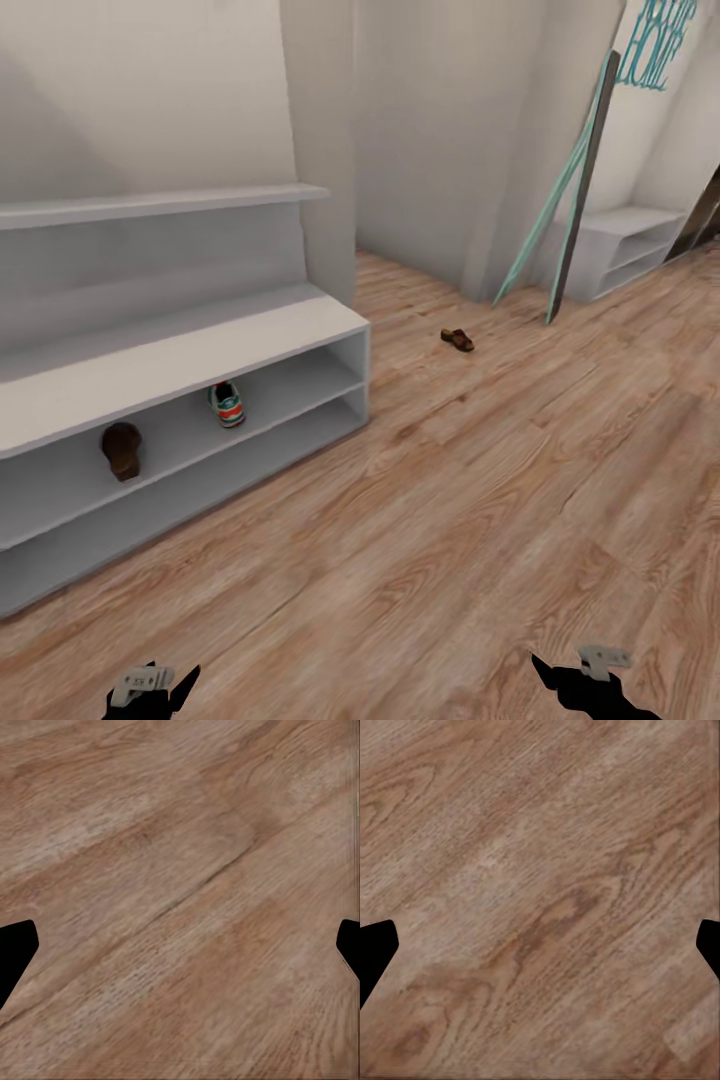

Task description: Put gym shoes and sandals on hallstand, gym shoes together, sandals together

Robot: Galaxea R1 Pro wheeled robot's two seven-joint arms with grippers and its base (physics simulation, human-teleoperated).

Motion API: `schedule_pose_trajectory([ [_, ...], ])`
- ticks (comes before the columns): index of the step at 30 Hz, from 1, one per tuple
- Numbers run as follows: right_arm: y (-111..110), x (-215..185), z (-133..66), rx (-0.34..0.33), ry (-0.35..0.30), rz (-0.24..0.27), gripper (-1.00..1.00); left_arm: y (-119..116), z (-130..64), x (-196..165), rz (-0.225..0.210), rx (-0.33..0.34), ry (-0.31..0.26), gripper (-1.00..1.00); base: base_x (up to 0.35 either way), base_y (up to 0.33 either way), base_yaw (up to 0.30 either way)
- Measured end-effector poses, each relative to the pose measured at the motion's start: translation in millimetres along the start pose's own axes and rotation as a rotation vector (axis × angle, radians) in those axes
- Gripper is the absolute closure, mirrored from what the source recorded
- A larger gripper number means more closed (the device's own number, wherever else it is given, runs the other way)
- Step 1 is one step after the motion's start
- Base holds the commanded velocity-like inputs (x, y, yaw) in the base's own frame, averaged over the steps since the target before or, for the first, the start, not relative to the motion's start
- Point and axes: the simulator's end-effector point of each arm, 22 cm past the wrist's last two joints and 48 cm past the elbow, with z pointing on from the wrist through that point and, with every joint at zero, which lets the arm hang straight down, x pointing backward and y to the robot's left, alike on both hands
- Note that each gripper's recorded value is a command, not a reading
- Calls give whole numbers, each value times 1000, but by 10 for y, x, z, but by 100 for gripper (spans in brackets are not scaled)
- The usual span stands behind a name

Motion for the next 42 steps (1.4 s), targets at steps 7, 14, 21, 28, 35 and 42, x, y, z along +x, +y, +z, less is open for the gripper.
schedule_pose_trajectory([
  [7,6,-1,1,-1,0,0,-100,1,0,-2,0,0,0,-100,0,0,-300],
  [14,11,-1,2,-1,-1,2,-100,2,0,0,-1,-1,0,-100,0,0,-300],
  [21,13,-1,2,-1,-1,2,-100,-110,58,42,-13,-14,0,-100,22,0,-300],
  [28,4,-6,-2,0,-2,3,-100,-148,85,71,-16,-32,3,-100,270,-30,-300],
  [35,10,-5,0,-1,-2,3,-100,-150,88,75,-16,-34,4,-100,316,-152,-300],
  [42,23,-2,3,-2,-2,3,-100,-151,87,79,-18,-35,4,-100,309,-181,-300],
])
